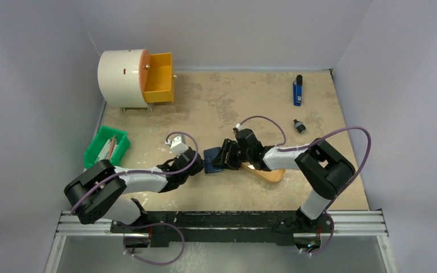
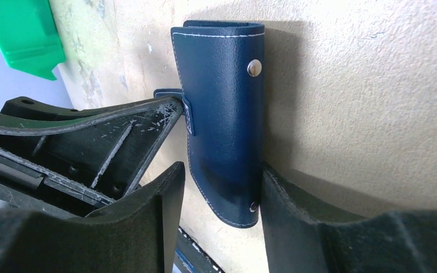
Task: Put the credit cards into the card holder
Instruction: Close the card holder at the center of the board.
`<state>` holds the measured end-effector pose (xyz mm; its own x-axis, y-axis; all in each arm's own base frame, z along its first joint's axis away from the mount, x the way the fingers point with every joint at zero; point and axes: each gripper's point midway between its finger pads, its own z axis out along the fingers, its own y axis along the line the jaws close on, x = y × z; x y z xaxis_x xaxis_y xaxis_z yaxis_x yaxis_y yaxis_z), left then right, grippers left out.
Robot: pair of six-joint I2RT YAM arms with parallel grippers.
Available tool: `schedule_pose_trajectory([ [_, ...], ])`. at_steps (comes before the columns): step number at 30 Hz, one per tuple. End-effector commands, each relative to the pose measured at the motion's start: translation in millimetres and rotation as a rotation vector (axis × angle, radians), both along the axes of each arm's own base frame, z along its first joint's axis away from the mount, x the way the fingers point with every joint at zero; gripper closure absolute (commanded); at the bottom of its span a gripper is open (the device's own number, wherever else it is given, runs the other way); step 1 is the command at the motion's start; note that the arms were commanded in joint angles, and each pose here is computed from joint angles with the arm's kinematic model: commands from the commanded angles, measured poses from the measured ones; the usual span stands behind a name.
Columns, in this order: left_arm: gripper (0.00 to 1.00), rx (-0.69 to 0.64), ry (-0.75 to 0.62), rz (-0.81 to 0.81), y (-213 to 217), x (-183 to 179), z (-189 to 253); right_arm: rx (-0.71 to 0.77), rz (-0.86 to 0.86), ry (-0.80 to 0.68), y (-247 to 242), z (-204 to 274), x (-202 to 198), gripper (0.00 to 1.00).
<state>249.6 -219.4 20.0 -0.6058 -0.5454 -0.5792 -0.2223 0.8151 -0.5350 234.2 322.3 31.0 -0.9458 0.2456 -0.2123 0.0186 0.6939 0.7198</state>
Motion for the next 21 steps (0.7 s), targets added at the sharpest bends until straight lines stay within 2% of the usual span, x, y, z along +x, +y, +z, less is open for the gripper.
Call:
schedule_pose_trajectory([
  [1, 0.85, 0.154, 0.141, -0.002, 34.8, -29.3, -45.2, 0.020, -0.015, 0.024, 0.3, -12.5, -3.2, 0.50],
  [7, 0.85, 0.151, 0.143, -0.004, 34.4, -30.2, -46.1, 0.057, -0.009, -0.013, 5.4, -3.9, 1.2, 0.56],
  [13, 0.85, 0.151, 0.147, -0.003, 35.4, -31.4, -47.9, 0.114, 0.007, -0.049, 13.0, 8.8, 4.1, 0.53],
  [21, 0.85, 0.145, 0.154, -0.005, 33.9, -32.1, -50.6, 0.179, 0.037, -0.050, 22.6, 13.7, 1.7, 0.59],
])
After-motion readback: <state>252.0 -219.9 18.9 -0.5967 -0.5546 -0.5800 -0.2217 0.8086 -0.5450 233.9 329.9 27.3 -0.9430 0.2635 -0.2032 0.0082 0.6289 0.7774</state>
